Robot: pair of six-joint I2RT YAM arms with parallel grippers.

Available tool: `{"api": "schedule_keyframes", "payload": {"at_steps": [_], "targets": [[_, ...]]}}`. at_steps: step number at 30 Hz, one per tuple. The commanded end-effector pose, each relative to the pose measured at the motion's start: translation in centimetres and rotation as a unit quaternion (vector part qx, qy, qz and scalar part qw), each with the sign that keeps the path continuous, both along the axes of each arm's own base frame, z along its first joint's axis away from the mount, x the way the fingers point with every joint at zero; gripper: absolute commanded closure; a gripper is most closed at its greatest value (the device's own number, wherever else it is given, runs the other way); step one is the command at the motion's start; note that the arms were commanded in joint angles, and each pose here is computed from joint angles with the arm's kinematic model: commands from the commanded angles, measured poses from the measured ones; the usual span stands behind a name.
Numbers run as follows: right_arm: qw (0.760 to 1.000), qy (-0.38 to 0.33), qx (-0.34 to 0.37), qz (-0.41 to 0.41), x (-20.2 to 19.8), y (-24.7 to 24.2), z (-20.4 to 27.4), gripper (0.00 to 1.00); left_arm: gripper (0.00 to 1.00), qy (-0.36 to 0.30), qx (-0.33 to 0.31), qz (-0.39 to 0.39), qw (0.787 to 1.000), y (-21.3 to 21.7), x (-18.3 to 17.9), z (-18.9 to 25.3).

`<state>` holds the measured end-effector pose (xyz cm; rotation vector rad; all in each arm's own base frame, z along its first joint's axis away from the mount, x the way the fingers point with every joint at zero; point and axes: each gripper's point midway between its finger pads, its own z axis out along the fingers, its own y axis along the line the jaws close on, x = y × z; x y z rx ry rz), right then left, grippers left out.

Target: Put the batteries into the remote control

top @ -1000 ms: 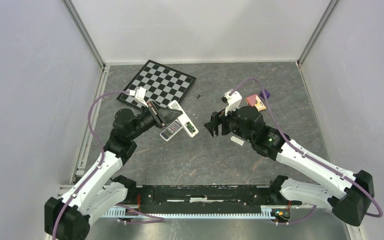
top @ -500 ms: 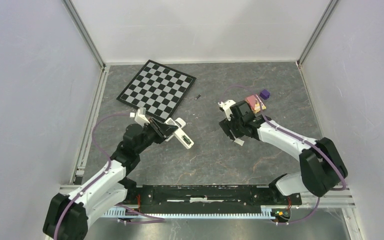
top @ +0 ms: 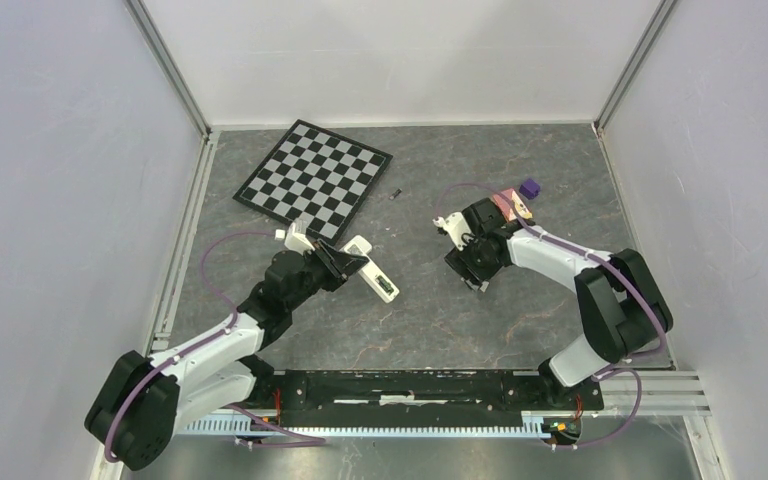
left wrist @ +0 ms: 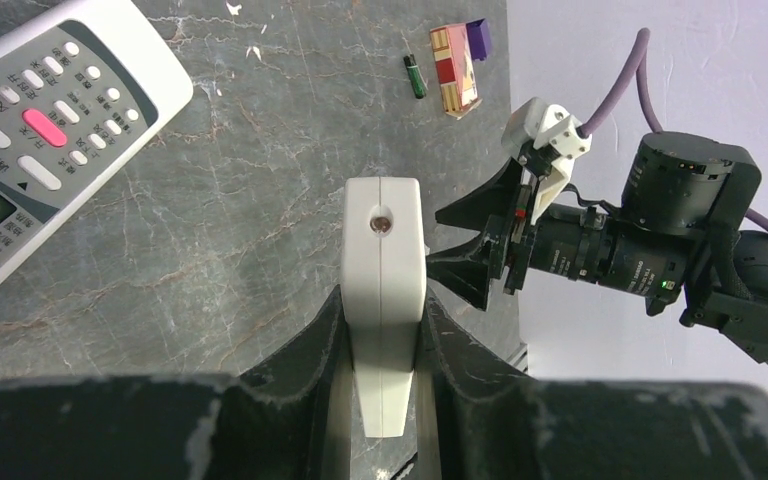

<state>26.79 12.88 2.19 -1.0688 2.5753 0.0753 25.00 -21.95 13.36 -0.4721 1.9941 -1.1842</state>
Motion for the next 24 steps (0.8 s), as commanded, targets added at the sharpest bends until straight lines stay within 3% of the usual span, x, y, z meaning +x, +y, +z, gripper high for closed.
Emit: {"api": "schedule_keyframes", "payload": {"at_steps": [1,6,11,18,24], "targets": [[0.999,0.03,0.016,0.036,-1.0,0.8,0.1,0.31,0.98,-0.035,-0.031,0.013,0.999,-0.3,1.0,2.6],[0.998,0.054,0.015,0.043,-1.9,0.7,-0.8,0.43,0.98,-0.035,-0.027,0.009,0.999,-0.4,0.9,2.5],[0.997,0.072,0.0,0.034,-2.2,0.2,-1.9,0.46,0.98,-0.036,-0.023,0.007,0.999,-0.3,0.7,2.5],[0.996,0.085,-0.015,0.007,-2.4,-0.3,-2.6,0.67,0.98,-0.039,-0.022,0.007,0.999,-0.2,0.7,2.6],[0.998,0.064,0.007,-0.022,-2.1,0.4,-2.1,0.68,0.98,-0.037,-0.015,0.008,0.999,-0.2,0.7,2.0]]}}
